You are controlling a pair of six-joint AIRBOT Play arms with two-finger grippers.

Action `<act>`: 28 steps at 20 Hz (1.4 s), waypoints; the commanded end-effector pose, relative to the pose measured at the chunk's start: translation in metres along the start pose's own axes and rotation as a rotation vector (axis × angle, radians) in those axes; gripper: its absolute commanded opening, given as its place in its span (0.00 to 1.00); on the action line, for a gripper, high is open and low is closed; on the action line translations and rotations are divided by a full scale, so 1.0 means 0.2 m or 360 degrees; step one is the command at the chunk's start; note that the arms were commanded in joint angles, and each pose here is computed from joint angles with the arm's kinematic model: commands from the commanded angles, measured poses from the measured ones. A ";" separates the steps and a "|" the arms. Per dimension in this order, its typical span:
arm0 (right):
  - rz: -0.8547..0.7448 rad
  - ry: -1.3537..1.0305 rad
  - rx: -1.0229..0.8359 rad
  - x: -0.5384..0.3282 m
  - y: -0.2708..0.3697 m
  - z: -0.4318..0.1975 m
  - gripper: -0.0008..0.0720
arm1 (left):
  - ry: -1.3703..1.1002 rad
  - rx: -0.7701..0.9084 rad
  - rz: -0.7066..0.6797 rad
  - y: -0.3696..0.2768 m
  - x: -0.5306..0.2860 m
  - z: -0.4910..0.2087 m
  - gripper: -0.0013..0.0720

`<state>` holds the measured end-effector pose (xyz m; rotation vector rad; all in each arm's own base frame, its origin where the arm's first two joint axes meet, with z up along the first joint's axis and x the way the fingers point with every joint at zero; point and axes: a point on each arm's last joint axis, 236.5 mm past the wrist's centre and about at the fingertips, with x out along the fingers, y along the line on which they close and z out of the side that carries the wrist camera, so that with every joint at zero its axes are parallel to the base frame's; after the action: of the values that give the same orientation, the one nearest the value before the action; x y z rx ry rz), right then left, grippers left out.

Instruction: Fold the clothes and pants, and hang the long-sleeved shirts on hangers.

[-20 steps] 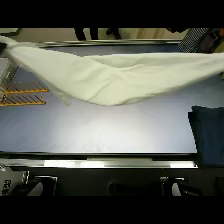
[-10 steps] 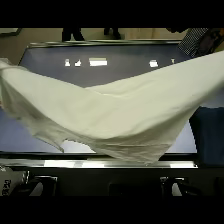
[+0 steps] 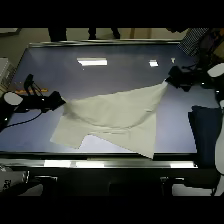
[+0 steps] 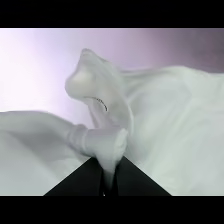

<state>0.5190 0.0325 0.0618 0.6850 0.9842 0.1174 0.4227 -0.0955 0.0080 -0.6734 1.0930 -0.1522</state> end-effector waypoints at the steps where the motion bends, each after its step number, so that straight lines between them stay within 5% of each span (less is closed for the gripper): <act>1: -0.0021 -0.0025 0.0042 0.40 -0.06 -0.03 0.05 | 0.0127 -0.0042 0.0041 0.16 0.36 -0.02 0.04; 7: -0.0010 -0.0105 0.0146 0.48 -0.04 0.01 0.08 | 0.0111 -0.0041 0.0034 0.16 0.47 0.12 0.05; 9: 0.0028 -0.0029 0.0241 0.43 -0.02 -0.03 0.39 | 0.0100 -0.0033 0.0009 0.13 0.41 0.18 0.22; 10: 0.0068 0.0035 0.0266 0.37 -0.01 -0.05 0.58 | 0.0111 -0.0012 -0.0009 0.13 0.36 0.22 0.42; 11: 0.0102 0.0094 0.0228 0.28 -0.01 -0.06 0.67 | 0.0130 0.0037 -0.0029 0.12 0.30 0.25 0.55; 18: 0.0096 0.0342 0.0014 -0.47 -0.31 -0.30 0.67 | 0.0188 0.0176 -0.0084 0.27 -0.28 0.33 0.56; 28: 0.0078 0.0890 0.0373 -0.39 -0.57 -1.55 0.68 | 0.0185 -0.0010 -0.0046 0.44 -0.37 0.17 0.56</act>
<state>0.2511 0.0368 -0.0319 0.8726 1.4489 0.2326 0.4069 0.0202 0.0305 -0.6784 1.1763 -0.2181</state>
